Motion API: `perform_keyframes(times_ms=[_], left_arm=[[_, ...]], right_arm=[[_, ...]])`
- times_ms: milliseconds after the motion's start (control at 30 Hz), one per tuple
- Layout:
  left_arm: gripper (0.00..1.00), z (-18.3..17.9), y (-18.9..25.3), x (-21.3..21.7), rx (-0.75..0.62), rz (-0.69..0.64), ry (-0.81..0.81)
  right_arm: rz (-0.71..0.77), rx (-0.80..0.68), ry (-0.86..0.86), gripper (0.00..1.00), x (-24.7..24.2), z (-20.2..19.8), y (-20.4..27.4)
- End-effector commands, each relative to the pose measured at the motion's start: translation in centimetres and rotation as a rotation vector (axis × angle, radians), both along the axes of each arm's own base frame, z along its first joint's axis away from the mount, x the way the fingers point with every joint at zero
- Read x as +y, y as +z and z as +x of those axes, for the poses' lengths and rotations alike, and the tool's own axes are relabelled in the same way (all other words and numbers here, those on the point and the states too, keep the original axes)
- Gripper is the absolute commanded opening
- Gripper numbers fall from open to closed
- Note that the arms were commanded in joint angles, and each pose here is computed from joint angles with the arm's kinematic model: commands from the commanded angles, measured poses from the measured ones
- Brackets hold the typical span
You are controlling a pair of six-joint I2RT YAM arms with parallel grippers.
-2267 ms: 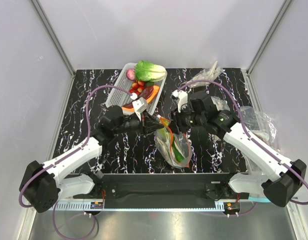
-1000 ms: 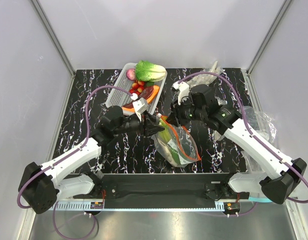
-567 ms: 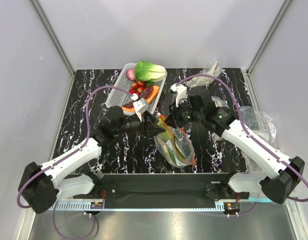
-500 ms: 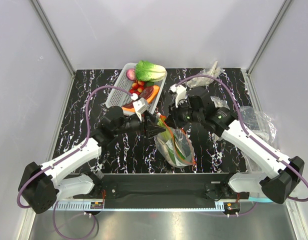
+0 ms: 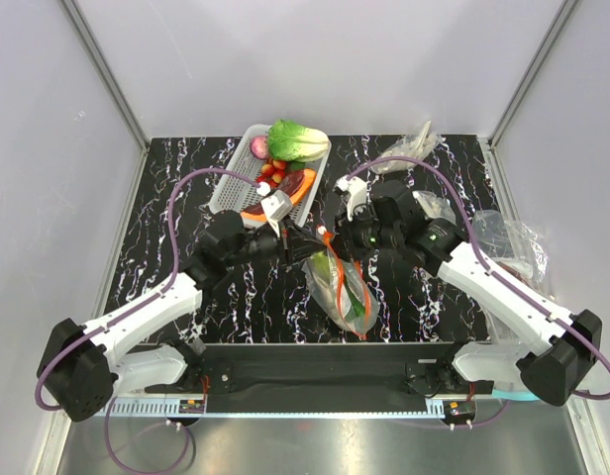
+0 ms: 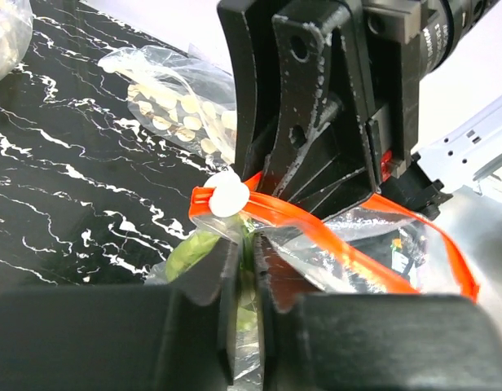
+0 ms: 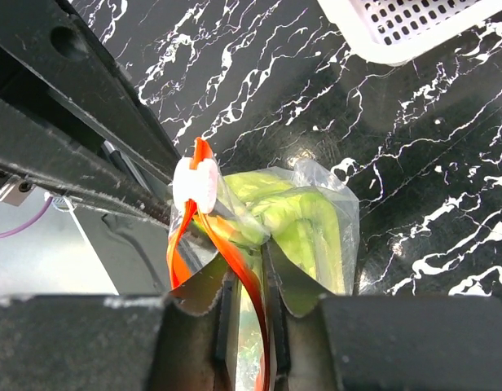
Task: Place the food in the zip-top bag and seal the zipper
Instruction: Zip the zipper food storage bag at the center of the board.
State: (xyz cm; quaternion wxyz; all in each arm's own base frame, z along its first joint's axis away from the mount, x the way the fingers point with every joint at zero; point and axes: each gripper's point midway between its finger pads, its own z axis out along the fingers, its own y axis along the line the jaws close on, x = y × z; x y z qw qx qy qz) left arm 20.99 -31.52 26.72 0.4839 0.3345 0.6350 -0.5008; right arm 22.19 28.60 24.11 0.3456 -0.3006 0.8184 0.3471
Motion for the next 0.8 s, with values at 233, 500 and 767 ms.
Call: perform_keyframes(times_ms=[233,500,767], left_arm=[[0.0,-0.2,4.3,-0.7,-0.131,-0.112,-0.034],[0.0,-0.1,4.4,-1.0,-0.132,-0.093,-0.028],[0.0,-0.2,4.2,-1.2,-0.124,-0.07,-0.022]], right_arm=[[-0.003,-0.112,-0.052,0.52,-1.9,-0.4,4.2],[0.063,-0.202,-0.06,0.53,-2.1,-0.3,9.1],[0.073,-0.176,-0.007,0.48,0.0,0.7,9.2]])
